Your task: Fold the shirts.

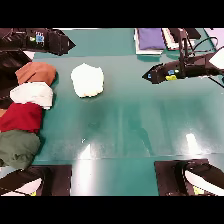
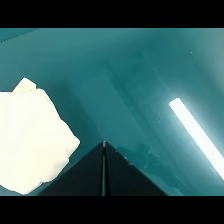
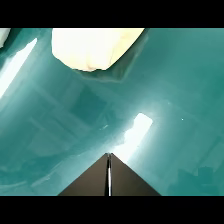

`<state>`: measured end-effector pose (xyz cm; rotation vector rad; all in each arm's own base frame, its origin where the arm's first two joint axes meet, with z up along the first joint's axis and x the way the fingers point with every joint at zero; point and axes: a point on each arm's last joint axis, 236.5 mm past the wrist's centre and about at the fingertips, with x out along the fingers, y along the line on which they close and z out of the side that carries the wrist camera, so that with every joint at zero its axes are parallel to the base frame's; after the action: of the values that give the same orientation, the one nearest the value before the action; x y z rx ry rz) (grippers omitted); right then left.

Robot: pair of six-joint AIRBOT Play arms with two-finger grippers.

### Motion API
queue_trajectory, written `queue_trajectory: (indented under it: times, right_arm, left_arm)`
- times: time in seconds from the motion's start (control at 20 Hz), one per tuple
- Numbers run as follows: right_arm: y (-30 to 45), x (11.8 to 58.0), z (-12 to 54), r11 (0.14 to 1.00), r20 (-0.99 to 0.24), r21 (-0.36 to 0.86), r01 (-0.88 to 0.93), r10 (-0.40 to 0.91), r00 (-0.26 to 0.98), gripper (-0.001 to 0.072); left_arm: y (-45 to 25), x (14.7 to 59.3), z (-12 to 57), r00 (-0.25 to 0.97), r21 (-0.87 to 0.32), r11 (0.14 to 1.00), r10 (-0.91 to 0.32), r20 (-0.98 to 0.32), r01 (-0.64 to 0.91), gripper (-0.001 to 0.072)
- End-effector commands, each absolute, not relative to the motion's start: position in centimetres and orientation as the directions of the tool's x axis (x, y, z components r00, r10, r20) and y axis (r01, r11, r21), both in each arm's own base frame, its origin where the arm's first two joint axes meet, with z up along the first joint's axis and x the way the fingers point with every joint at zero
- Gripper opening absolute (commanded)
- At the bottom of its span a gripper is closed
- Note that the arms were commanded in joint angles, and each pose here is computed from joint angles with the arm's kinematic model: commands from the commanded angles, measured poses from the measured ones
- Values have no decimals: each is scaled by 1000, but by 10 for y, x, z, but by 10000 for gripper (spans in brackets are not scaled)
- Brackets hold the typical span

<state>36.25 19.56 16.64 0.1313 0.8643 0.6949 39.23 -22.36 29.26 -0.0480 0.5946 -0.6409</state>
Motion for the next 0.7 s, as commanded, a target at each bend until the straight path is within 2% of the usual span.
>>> queue_trajectory:
  times: [0.0, 0.55, 0.6, 0.65]
  right_arm:
    - [196, 362, 167, 774, -654, 376, -509, 611, 447, 16]
    - [196, 362, 167, 774, -654, 376, -509, 611, 447, 16]
    - [196, 362, 167, 774, -654, 376, -509, 611, 446, 16]
    - [196, 362, 167, 774, -654, 376, -509, 611, 447, 16]
  left_arm:
    - [-224, 392, 293, 642, -220, 806, -575, -507, 549, 23]
    - [-227, 396, 301, 656, -237, 801, -590, -472, 550, 23]
    - [-224, 402, 304, 679, -197, 809, -576, -455, 554, 25]
    - [-218, 411, 303, 706, -137, 823, -548, -450, 551, 138]
